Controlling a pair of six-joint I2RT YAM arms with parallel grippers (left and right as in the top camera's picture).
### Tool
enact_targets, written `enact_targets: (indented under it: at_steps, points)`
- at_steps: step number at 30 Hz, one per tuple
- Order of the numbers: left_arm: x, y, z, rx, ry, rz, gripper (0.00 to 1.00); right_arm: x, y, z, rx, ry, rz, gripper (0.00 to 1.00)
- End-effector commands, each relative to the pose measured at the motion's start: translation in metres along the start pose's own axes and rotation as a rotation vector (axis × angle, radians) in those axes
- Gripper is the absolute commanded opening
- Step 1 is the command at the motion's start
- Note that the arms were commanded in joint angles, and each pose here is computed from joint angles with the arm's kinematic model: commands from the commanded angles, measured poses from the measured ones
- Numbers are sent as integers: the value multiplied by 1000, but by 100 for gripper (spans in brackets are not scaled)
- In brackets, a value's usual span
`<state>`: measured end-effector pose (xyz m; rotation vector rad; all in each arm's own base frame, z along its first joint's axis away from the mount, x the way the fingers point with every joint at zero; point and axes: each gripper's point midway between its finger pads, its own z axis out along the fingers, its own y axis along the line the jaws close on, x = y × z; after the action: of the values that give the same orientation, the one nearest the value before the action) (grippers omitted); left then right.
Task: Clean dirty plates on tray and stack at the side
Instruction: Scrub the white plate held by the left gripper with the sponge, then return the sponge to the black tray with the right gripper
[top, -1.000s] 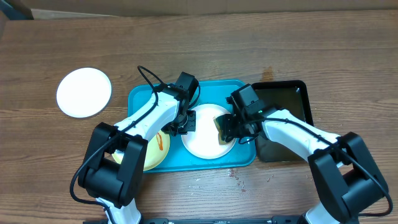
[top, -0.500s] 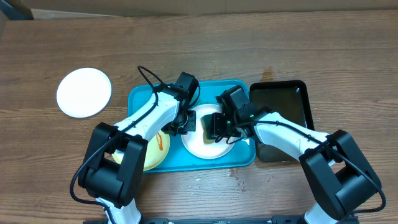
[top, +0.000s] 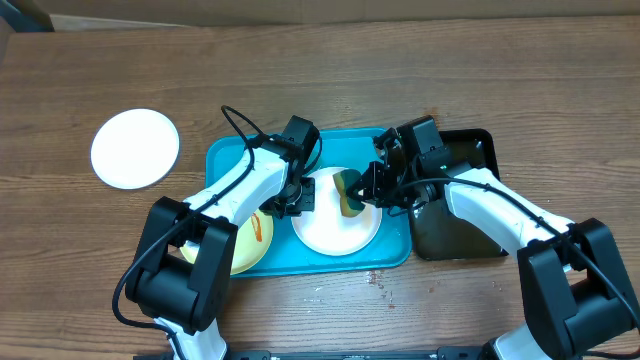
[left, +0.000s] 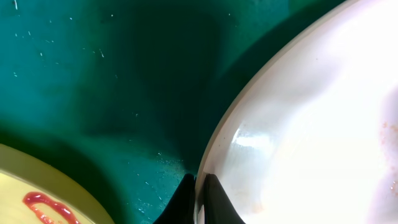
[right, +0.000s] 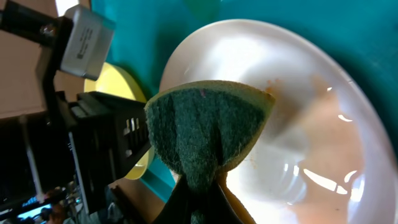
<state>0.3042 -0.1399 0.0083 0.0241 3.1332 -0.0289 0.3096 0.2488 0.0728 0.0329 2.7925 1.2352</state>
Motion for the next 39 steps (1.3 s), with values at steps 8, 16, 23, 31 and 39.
enact_targets:
  at_steps: [8,16,23,31,39]
  points:
    - [0,3,4,-22,0,23,4,-18,12,-16,-54,-58,-75,4]
    - [-11,3,-14,-42,-20,74,4,-44,-7,-92,28,-224,-42,4]
    - [-41,10,-62,-155,-152,86,4,-22,-106,-154,430,-271,167,4]
    - [-72,24,-155,-407,-438,103,4,8,-165,-171,668,-238,280,4]
    - [-68,9,-243,-731,-745,220,4,20,-178,-159,672,-220,290,4]
